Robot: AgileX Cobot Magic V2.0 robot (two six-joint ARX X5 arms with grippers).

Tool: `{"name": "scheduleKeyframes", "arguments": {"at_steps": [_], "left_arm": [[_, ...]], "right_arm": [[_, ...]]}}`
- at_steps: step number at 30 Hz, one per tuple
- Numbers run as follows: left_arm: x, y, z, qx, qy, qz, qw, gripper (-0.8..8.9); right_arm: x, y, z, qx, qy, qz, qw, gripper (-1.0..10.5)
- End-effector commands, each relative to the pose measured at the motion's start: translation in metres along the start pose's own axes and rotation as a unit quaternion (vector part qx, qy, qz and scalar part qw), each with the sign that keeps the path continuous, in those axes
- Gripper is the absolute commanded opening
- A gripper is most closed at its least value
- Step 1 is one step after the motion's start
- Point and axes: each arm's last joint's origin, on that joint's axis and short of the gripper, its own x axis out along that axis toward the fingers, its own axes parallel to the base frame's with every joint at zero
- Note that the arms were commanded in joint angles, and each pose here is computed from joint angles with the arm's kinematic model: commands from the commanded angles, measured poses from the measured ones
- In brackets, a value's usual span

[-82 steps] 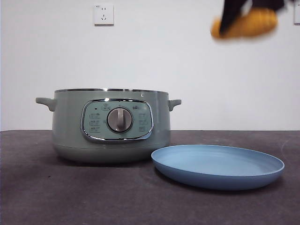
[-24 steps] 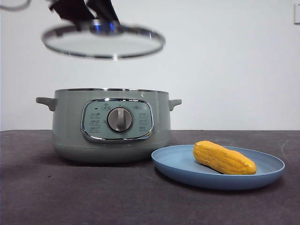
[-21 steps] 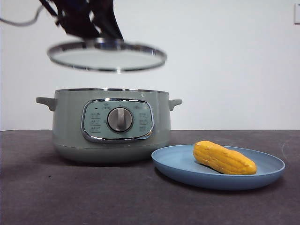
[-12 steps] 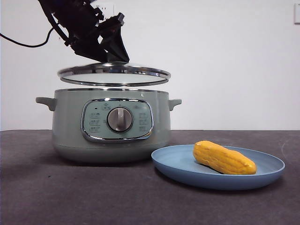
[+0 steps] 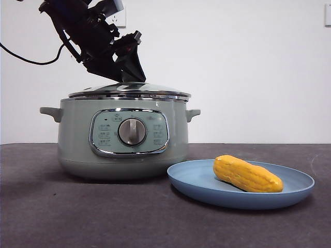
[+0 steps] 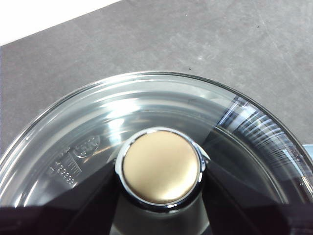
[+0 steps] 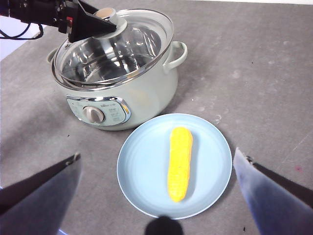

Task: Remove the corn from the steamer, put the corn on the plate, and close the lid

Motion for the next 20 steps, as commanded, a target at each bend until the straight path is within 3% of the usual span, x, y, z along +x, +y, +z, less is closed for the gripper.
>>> {"name": "scheduleKeyframes", "arguments": {"at_steps": [1, 20], "left_arm": [[0.000, 0.000, 0.004, 0.001, -0.009, 0.001, 1.000, -0.08], [-0.001, -0.001, -0.012, -0.001, 0.074, 0.011, 0.997, -0.08]], "right_arm": [[0.001, 0.000, -0.002, 0.005, 0.000, 0.000, 1.000, 5.4], [0.001, 0.000, -0.002, 0.004, 0.000, 0.000, 1.000, 5.4]]}}
